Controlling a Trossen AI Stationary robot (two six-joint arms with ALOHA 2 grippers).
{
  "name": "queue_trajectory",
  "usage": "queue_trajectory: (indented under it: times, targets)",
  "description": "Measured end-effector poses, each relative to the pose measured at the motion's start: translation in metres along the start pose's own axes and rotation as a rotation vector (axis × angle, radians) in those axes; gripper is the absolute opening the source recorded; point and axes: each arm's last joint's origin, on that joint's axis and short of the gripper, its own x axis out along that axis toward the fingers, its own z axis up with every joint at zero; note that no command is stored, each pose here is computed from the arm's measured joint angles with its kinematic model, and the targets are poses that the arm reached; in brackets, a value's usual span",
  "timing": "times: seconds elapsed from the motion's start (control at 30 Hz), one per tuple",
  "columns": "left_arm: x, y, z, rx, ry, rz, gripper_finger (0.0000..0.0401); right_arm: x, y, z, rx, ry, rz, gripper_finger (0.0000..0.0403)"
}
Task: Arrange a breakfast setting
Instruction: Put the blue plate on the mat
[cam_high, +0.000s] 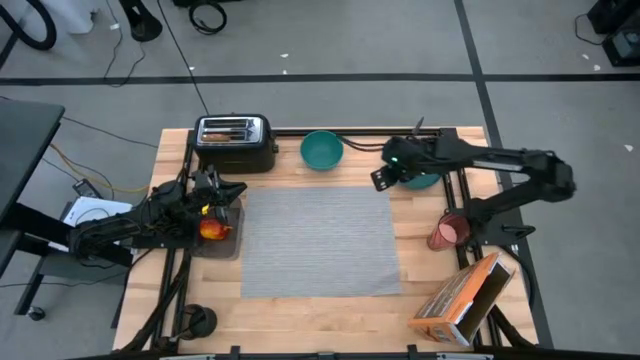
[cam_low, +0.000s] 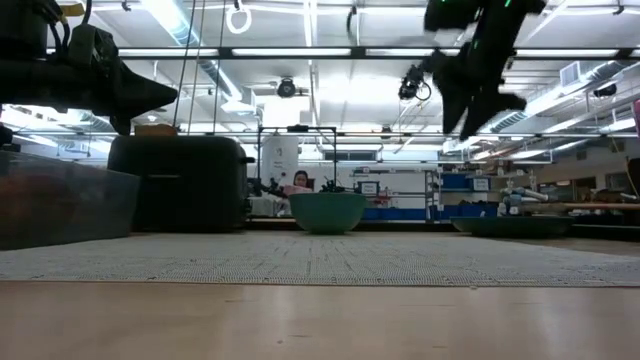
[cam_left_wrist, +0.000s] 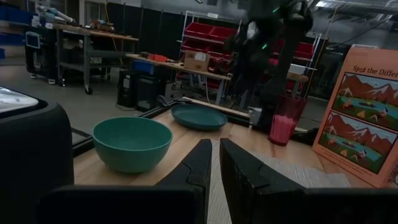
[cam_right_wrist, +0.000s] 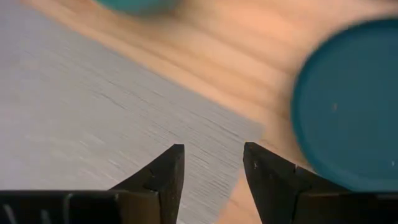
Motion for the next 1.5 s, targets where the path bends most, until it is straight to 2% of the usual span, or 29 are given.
queue_trajectory:
  times: [0.13, 0.23, 0.33, 0.4, 0.57, 0.7, 0.8, 0.97, 1.07, 1.23, 1.37, 1.5]
  targets:
    - [0.000, 0.000, 0.000, 0.003, -0.003, 0.004, 0.0041, 0.036, -0.015, 0.010, -0.011, 0.139, -0.137, 0.0170]
    - [0.000, 0.000, 0.004, -0.026, -0.043, 0.008, 0.0041, 0.055, -0.027, 0.021, -0.018, 0.194, -0.199, 0.0169]
    - [0.000, -0.001, 0.007, -0.123, -0.070, -0.002, 0.0041, 0.074, -0.039, 0.031, -0.033, 0.225, -0.224, 0.0169]
    - [0.000, -0.001, 0.008, -0.234, -0.084, -0.011, 0.0041, 0.087, -0.048, 0.036, -0.041, 0.271, -0.247, 0.0169]
    - [-0.001, -0.002, 0.013, -0.492, -0.130, -0.043, 0.0041, 0.112, -0.058, 0.042, -0.058, 0.354, -0.213, 0.0168]
    - [-0.001, -0.002, 0.016, -0.545, -0.163, -0.044, 0.0041, 0.128, -0.059, 0.041, -0.073, 0.383, -0.225, 0.0160]
    - [-0.003, -0.004, 0.024, -0.594, -0.227, -0.088, 0.0041, 0.138, -0.060, 0.040, -0.076, 0.398, -0.253, 0.0147]
    - [-0.008, -0.013, 0.059, -0.505, -0.285, -0.134, 0.0034, 0.145, -0.062, 0.040, -0.066, 0.387, -0.312, 0.0102]
    - [-0.006, -0.017, 0.074, -0.434, -0.274, -0.125, 0.0029, 0.145, -0.062, 0.041, -0.072, 0.370, -0.327, 0.0068]
    - [-0.002, -0.024, 0.101, -0.349, -0.286, -0.127, 0.0028, 0.133, -0.057, 0.041, -0.089, 0.327, -0.329, 0.0014]
    - [0.002, -0.028, 0.119, -0.259, -0.302, -0.121, 0.0028, 0.105, -0.040, 0.038, -0.153, 0.287, -0.311, 0.0013]
    - [0.010, -0.029, 0.117, -0.212, -0.265, -0.102, 0.0046, 0.074, -0.005, 0.027, -0.322, 0.234, -0.203, 0.0013]
